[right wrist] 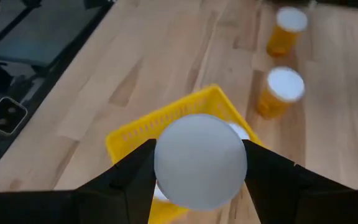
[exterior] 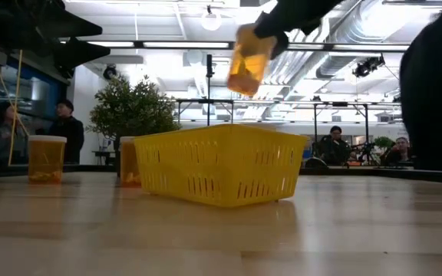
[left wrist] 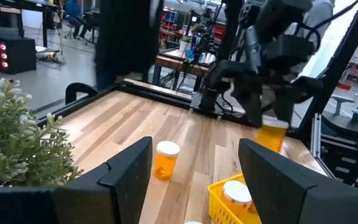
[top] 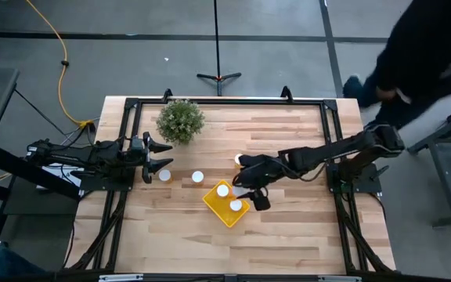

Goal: Pick and place pill bottles into a basket
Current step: Put the pill bottle into the yellow transparent bin

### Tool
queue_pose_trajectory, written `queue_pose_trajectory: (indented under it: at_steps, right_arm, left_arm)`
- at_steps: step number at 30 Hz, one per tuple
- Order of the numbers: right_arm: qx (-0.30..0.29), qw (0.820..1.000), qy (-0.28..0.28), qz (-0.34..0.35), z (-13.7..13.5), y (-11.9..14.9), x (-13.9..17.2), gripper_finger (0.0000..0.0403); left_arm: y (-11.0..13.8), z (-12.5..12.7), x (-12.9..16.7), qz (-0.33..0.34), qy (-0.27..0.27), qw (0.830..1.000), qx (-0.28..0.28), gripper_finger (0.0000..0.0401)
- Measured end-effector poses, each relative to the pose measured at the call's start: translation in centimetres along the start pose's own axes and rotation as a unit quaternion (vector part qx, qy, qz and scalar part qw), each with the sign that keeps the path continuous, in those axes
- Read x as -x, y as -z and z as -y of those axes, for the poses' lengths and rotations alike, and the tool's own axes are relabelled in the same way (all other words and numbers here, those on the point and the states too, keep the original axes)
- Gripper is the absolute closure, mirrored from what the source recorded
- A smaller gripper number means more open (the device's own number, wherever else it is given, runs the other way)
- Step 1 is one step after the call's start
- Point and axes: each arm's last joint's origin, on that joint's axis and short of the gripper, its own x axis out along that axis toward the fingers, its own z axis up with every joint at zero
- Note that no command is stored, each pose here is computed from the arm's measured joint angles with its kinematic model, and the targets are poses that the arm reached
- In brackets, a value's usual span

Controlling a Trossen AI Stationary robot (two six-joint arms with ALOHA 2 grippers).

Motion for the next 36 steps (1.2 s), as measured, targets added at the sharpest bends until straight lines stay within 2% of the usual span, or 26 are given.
queue_pose_trajectory:
  at_steps: [6, 18, 36]
  right_arm:
    - [0.036, 0.999, -0.035, -0.010, 0.2, -1.0, -3.0, 0.0197]
    - [0.097, 0.992, -0.050, -0.057, 0.8, -2.0, -6.9, 0.0197]
    - [0.126, 0.990, -0.035, -0.053, 1.9, -1.7, -8.7, 0.0197]
  left_arm:
    - [0.0, 0.0, 0.0, 0.001, -0.001, 1.000, 0.000, 0.0125]
    - [0.0, 0.0, 0.0, 0.000, -0.002, 1.000, 0.000, 0.0125]
    - [0.0, 0.0, 0.0, -0.001, -0.003, 1.000, -0.001, 0.0125]
